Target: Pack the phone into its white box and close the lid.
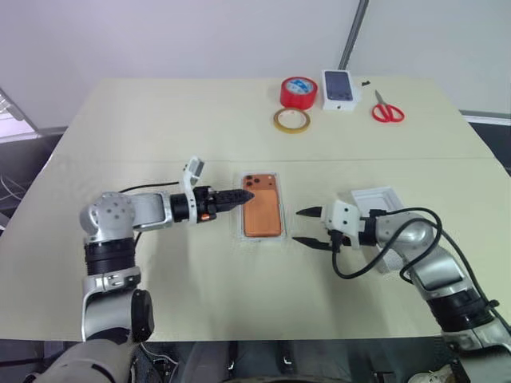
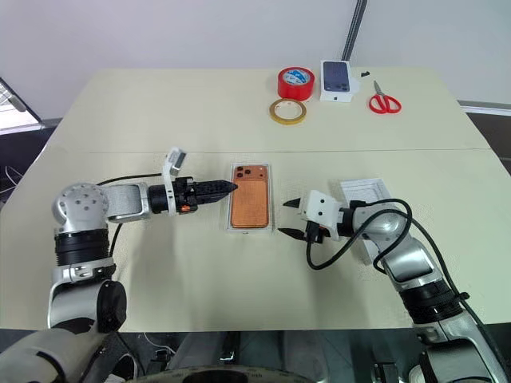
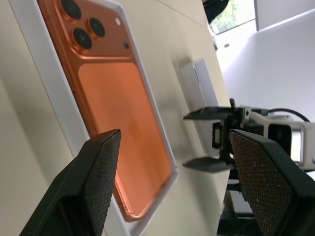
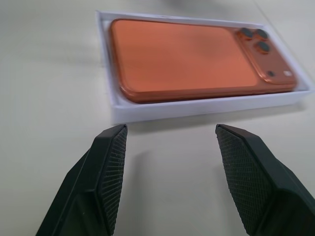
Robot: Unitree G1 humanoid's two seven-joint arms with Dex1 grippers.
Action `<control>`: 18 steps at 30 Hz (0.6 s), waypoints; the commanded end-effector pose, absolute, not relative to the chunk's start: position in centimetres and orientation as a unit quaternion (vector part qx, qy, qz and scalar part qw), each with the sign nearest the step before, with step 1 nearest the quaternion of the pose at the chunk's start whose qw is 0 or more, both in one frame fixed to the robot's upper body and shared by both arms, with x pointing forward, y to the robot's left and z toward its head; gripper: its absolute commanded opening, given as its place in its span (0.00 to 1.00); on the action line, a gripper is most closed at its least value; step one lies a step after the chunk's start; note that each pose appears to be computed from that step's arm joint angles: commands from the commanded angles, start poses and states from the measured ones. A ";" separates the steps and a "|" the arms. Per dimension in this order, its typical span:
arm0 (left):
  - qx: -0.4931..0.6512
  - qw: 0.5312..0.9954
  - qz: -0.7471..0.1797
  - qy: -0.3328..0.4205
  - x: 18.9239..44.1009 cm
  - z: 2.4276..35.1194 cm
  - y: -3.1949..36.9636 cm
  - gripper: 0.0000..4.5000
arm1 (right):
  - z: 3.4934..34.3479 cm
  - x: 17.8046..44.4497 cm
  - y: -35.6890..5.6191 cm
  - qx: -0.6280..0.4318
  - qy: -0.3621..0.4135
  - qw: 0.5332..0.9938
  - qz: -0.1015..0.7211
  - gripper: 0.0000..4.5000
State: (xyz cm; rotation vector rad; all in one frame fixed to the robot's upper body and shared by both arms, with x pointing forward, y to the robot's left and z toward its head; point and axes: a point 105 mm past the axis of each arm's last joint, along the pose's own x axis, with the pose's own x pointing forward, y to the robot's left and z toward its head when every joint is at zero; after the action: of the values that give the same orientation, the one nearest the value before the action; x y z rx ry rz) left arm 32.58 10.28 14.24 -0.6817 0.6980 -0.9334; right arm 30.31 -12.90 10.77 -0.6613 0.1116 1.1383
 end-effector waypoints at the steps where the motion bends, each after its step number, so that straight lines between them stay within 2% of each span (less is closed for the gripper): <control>1: -0.300 0.807 -0.420 0.286 33.3 15.5 11.0 0.82 | 11.5 30.8 -12.6 -0.319 0.029 0.791 0.522 0.67; 3: -0.259 0.838 -0.398 0.267 33.8 15.2 11.8 0.82 | 11.6 31.5 -12.9 -0.320 0.030 0.798 0.509 0.67; 5: -0.198 0.863 -0.379 0.269 33.7 14.0 12.8 0.70 | 11.9 32.0 -13.0 -0.326 0.021 0.804 0.498 0.55; 6: -0.148 0.876 -0.368 0.274 33.5 12.9 13.4 0.63 | 12.0 32.3 -13.1 -0.331 0.015 0.805 0.492 0.47; 10: -0.019 0.901 -0.352 0.253 33.8 10.3 14.6 0.17 | 11.8 33.5 -13.1 -0.356 0.013 0.810 0.465 0.01; 11: -0.008 0.904 -0.350 0.245 34.1 10.0 14.5 0.05 | 11.6 33.8 -13.0 -0.365 0.011 0.811 0.457 0.00; 12: 0.000 0.906 -0.349 0.238 34.4 9.7 14.2 0.01 | 11.5 34.1 -12.9 -0.374 0.008 0.811 0.449 0.00; 14: 0.009 0.903 -0.373 0.213 34.5 9.6 12.7 0.01 | 11.0 34.6 -12.3 -0.375 0.008 0.815 0.443 0.00; 18: 0.029 0.873 -0.426 0.233 34.2 7.5 9.1 0.01 | 9.2 34.7 -11.0 -0.400 0.025 0.799 0.449 0.00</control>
State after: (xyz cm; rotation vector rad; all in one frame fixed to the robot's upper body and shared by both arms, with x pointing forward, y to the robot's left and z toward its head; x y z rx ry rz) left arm 34.76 10.19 8.85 0.0251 0.4418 -0.8371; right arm 34.52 -11.45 8.84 -0.8105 0.0810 0.9679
